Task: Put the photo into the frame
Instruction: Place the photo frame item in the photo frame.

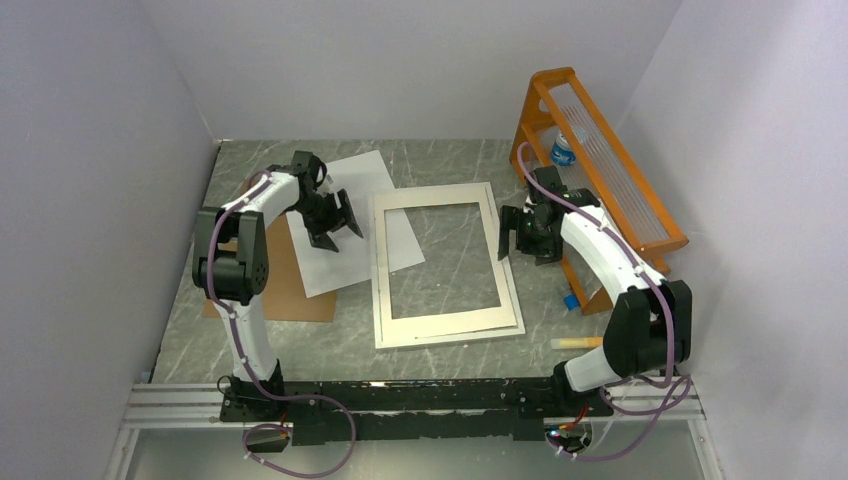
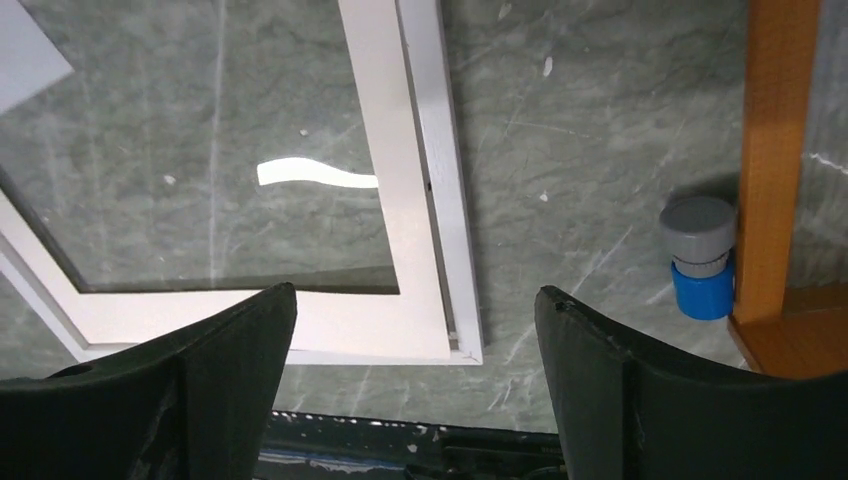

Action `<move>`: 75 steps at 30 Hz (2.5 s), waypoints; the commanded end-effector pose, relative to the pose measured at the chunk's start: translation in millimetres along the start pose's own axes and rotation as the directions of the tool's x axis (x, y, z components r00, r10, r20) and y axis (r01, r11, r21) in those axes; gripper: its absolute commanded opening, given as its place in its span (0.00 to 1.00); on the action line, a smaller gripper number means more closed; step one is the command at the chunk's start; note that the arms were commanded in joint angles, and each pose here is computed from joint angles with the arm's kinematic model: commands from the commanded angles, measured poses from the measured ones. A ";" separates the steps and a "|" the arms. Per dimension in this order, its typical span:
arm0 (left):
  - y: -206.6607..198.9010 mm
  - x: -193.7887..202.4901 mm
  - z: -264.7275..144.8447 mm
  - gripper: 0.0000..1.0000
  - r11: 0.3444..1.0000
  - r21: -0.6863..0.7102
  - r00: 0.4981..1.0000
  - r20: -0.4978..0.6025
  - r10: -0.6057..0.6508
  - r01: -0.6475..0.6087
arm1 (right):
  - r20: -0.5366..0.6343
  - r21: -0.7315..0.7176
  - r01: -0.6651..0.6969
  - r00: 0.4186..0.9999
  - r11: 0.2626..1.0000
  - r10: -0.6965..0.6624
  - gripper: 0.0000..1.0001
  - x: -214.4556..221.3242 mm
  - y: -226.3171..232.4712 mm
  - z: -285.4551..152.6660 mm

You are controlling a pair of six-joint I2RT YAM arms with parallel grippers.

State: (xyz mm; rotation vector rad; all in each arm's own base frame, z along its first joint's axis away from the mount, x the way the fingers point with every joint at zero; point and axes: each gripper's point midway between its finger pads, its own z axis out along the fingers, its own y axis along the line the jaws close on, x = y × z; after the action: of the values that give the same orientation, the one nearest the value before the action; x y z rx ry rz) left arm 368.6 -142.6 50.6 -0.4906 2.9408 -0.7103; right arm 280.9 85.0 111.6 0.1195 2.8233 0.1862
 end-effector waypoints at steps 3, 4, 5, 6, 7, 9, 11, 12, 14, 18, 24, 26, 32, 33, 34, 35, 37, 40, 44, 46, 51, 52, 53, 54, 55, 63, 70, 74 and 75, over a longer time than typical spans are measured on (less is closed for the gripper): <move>-21.9 -20.4 -61.0 0.77 0.994 -0.009 0.983 0.150 0.105 -0.104 | 0.166 -0.141 -0.099 0.978 0.985 0.122 0.77 -36.5 36.0 -30.5; -28.6 -17.6 -62.0 0.77 0.993 0.029 0.984 0.142 0.110 -0.115 | 0.157 -0.147 -0.134 0.975 0.980 0.157 0.72 -32.9 36.6 -27.5; -35.2 -14.2 -61.9 0.77 0.990 0.070 0.984 0.134 0.114 -0.124 | 0.141 -0.149 -0.164 0.973 0.975 0.185 0.68 -26.0 36.2 -24.4; -40.2 -9.0 -61.3 0.76 0.986 0.110 0.987 0.119 0.110 -0.123 | 0.128 -0.146 -0.185 0.971 0.972 0.204 0.64 -18.0 34.5 -21.8; -42.7 -3.7 -59.7 0.76 0.984 0.136 0.989 0.104 0.102 -0.116 | 0.101 -0.128 -0.210 0.970 0.969 0.223 0.61 -7.1 30.4 -15.7; -42.6 9.3 -54.6 0.75 0.981 0.171 0.994 0.069 0.086 -0.097 | 0.065 -0.099 -0.240 0.967 0.966 0.247 0.56 15.1 22.4 -11.3; -43.3 23.5 -50.7 0.74 0.974 0.209 0.996 0.040 0.082 -0.089 | 0.027 -0.102 -0.254 0.966 0.962 0.258 0.52 36.3 20.3 -8.5; -43.9 29.8 -49.7 0.74 0.971 0.225 0.996 0.029 0.082 -0.087 | 0.002 -0.121 -0.257 0.966 0.959 0.259 0.49 46.4 22.4 -6.9; -42.3 43.2 -45.0 0.74 0.967 0.241 0.997 -0.002 0.081 -0.078 | -0.055 -0.174 -0.248 0.969 0.953 0.242 0.44 67.5 34.1 -5.1; -32.6 68.5 -32.4 0.73 0.972 0.226 0.995 -0.056 0.084 -0.069 | -0.136 -0.230 -0.221 0.972 0.948 0.194 0.37 102.1 58.0 2.8; -9.4 96.5 -14.9 0.71 0.989 0.140 0.993 -0.096 0.070 -0.056 | -0.175 -0.248 -0.197 0.972 0.949 0.156 0.34 127.6 78.2 22.6; -6.1 103.0 -11.1 0.71 0.990 0.131 0.992 -0.105 0.063 -0.049 | -0.176 -0.222 -0.171 0.975 0.960 0.133 0.33 130.9 78.1 29.5; 0.5 113.5 -3.4 0.72 0.993 0.104 0.990 -0.125 0.064 -0.051 | -0.163 -0.179 -0.111 0.983 0.978 0.082 0.34 136.2 77.1 42.4; 0.9 114.0 -2.5 0.72 0.994 0.101 0.990 -0.127 0.065 -0.052 | -0.162 -0.177 -0.108 0.984 0.978 0.080 0.34 136.7 77.0 44.6; 0.9 114.6 -2.0 0.72 0.994 0.099 0.989 -0.129 0.066 -0.053 | -0.154 -0.178 -0.101 0.985 0.979 0.074 0.35 136.6 77.4 46.6; 1.3 115.3 -1.6 0.72 0.994 0.098 0.989 -0.132 0.066 -0.053 | -0.145 -0.180 -0.095 0.987 0.979 0.069 0.35 136.0 77.9 48.7; 0.8 116.7 -0.7 0.72 0.993 0.100 0.988 -0.135 0.070 -0.057 | -0.125 -0.184 -0.081 0.990 0.980 0.058 0.35 133.5 80.0 51.5; 1.1 119.2 0.8 0.72 0.993 0.100 0.987 -0.141 0.072 -0.058 | -0.086 -0.186 -0.060 0.995 0.981 0.045 0.36 128.4 82.0 54.9; 2.5 121.6 4.3 0.72 0.994 0.094 0.986 -0.153 0.071 -0.058 | -0.045 -0.184 -0.033 0.999 0.982 0.025 0.36 124.3 82.7 60.0; 2.6 121.9 5.1 0.72 0.994 0.092 0.985 -0.155 0.074 -0.060 | -0.040 -0.191 -0.027 0.999 0.981 0.020 0.36 124.9 83.8 62.3; 1.8 122.2 4.8 0.73 0.994 0.091 0.985 -0.153 0.081 -0.067 | -0.034 -0.187 0.000 0.999 0.982 -0.006 0.36 127.2 85.7 61.6; 1.9 122.5 5.2 0.73 0.994 0.090 0.985 -0.154 0.081 -0.067 | -0.031 -0.191 0.002 0.999 0.982 -0.008 0.37 127.3 86.2 60.8; 1.5 122.4 5.0 0.73 0.993 0.093 0.985 -0.153 0.082 -0.069 | -0.030 -0.194 0.005 0.999 0.981 -0.011 0.37 127.2 86.5 60.2; 1.4 122.1 5.1 0.73 0.993 0.093 0.985 -0.152 0.083 -0.069 | -0.031 -0.190 0.003 0.999 0.982 -0.009 0.37 127.2 85.7 59.8; 1.1 121.8 5.0 0.72 0.993 0.092 0.985 -0.150 0.087 -0.074 | -0.028 -0.183 0.002 1.000 0.983 -0.008 0.37 126.3 85.0 58.0; -9.6 92.2 -25.9 0.73 0.987 0.027 0.988 -0.006 0.157 -0.157 | 0.180 -0.175 -0.014 0.983 0.984 0.046 0.41 68.0 94.6 6.9; -14.1 40.4 -67.0 0.78 0.977 -0.107 0.966 0.163 0.201 -0.186 | 0.322 -0.215 -0.051 0.939 0.975 0.121 0.48 -3.4 133.9 -25.6; -3.2 -4.5 -89.6 0.87 0.982 -0.154 0.952 0.267 0.147 -0.109 | 0.332 -0.281 -0.040 0.933 0.959 0.137 0.50 -44.2 178.8 -33.9; 1.1 -14.6 -94.2 0.92 0.982 -0.163 0.946 0.294 0.138 -0.093 | 0.336 -0.284 -0.035 0.932 0.958 0.134 0.50 -54.0 188.0 -33.1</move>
State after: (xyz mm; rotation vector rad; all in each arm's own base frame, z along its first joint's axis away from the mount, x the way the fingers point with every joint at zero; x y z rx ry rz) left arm 341.2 -140.9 121.6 -0.2887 2.7808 -0.5425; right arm 297.0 233.1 162.9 0.1768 2.4643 0.4807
